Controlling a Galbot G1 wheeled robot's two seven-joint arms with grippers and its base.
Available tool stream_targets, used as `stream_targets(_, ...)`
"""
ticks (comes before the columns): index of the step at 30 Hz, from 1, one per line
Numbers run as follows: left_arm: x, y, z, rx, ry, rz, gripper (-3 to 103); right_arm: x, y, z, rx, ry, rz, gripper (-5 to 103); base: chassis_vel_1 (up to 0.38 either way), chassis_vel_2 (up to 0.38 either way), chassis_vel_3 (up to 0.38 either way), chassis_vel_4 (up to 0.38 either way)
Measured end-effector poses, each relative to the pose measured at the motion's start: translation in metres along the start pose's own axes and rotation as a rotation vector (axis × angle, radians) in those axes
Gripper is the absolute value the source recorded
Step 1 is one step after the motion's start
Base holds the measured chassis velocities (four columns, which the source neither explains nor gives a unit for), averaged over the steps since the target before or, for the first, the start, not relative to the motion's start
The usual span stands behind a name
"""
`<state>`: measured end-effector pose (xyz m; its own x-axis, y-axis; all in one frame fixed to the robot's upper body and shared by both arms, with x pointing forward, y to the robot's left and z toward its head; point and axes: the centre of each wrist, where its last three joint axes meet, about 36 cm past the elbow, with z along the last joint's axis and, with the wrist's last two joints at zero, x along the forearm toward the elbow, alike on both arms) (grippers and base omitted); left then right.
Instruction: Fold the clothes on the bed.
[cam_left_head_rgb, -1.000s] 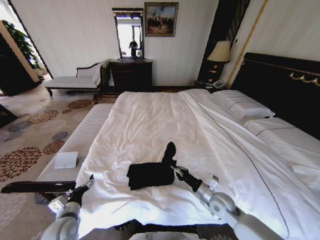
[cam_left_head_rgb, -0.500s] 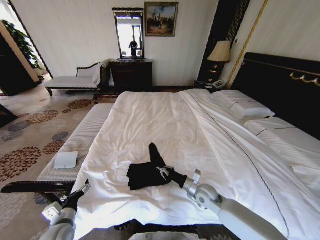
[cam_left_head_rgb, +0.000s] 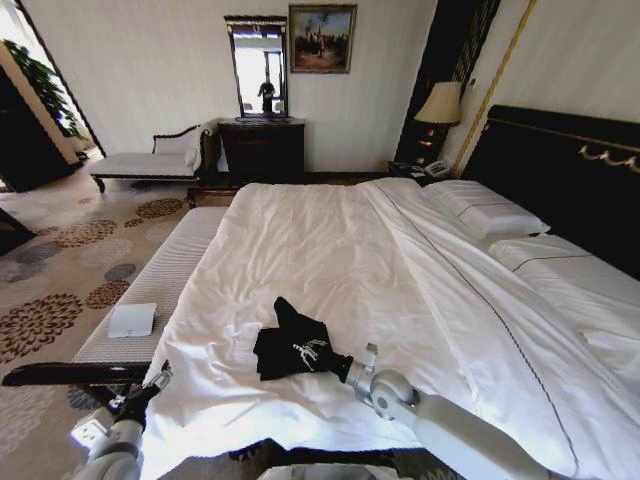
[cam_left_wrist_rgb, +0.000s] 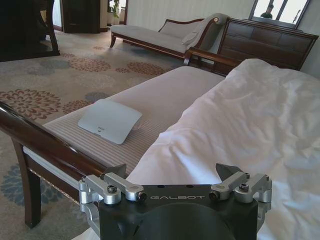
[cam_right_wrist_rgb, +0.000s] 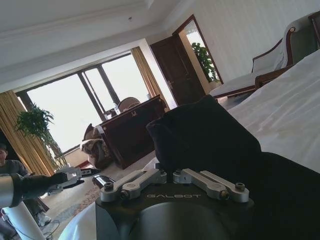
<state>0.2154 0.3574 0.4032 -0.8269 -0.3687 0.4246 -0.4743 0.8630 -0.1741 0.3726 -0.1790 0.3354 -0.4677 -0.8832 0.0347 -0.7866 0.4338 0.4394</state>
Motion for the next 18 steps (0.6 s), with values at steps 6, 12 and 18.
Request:
stream_targets(6, -0.001, 0.0, 0.005, 0.006, 0.01, -0.004, 100, -0.006, -0.005, 0.012, 0.006, 0.022, 0.001, 1, 0.0, 0.0, 0.0, 0.0)
stream_targets(12, -0.003, -0.002, 0.009, 0.013, 0.017, -0.004, 100, -0.011, -0.008, 0.028, 0.009, 0.035, 0.02, 1, 0.0, 0.0, 0.0, 0.0)
stream_targets(18, -0.003, -0.003, 0.011, 0.018, 0.021, -0.005, 100, -0.015, 0.001, 0.039, -0.005, 0.013, 0.037, 7, 0.0, 0.0, 0.0, 0.0)
